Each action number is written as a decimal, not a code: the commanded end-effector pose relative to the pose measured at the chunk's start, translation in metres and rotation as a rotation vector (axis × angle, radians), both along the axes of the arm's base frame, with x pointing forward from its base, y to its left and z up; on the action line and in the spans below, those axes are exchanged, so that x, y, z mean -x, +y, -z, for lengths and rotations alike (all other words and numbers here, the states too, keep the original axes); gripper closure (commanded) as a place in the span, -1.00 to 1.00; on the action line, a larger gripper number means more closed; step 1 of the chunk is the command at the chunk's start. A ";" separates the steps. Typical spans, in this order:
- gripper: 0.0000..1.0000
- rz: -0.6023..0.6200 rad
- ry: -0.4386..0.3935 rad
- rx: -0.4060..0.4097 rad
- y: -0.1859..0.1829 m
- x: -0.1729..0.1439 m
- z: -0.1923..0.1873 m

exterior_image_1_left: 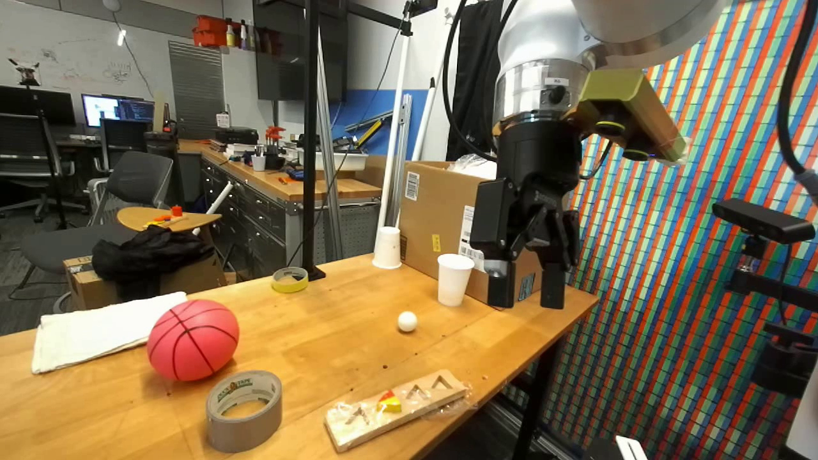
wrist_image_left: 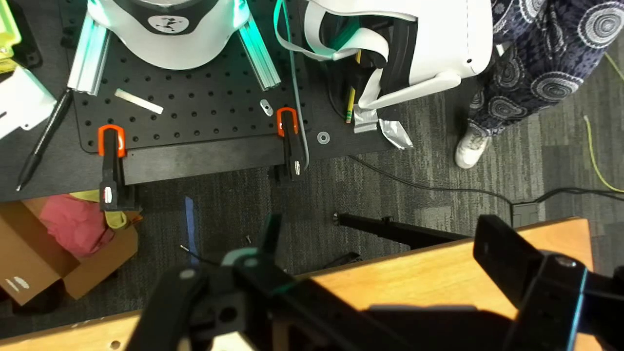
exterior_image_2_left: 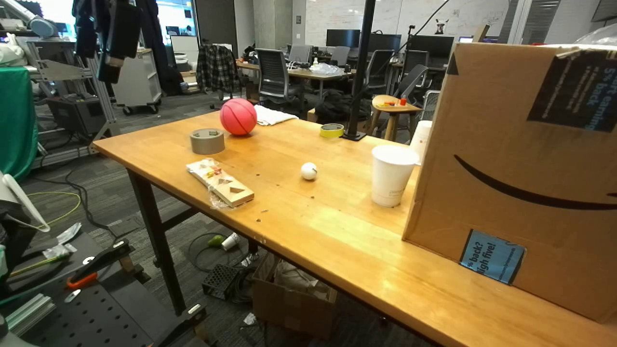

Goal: Put the white ball in the cup and the ball on the masking tape

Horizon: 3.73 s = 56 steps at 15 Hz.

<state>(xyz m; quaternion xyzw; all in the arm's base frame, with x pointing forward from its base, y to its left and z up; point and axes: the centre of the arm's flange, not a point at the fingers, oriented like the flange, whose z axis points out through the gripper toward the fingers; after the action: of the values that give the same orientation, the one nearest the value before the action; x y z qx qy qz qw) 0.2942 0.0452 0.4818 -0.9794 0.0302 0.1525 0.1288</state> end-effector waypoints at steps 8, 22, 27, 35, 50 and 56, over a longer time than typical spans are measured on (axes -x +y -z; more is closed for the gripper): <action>-1.00 0.000 0.000 0.000 0.000 0.000 0.000; -1.00 -0.102 -0.307 -0.034 -0.008 -0.115 0.025; -1.00 -0.149 -0.517 0.080 -0.009 -0.172 0.036; -1.00 -0.199 -0.728 0.349 -0.036 -0.222 0.072; -1.00 0.052 -0.561 0.338 -0.047 -0.226 0.110; -1.00 0.082 -0.517 0.343 -0.054 -0.227 0.129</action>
<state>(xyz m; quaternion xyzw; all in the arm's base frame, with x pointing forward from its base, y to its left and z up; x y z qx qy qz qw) 0.5135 -0.0091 0.3595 -0.9913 0.0495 -0.1197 -0.0247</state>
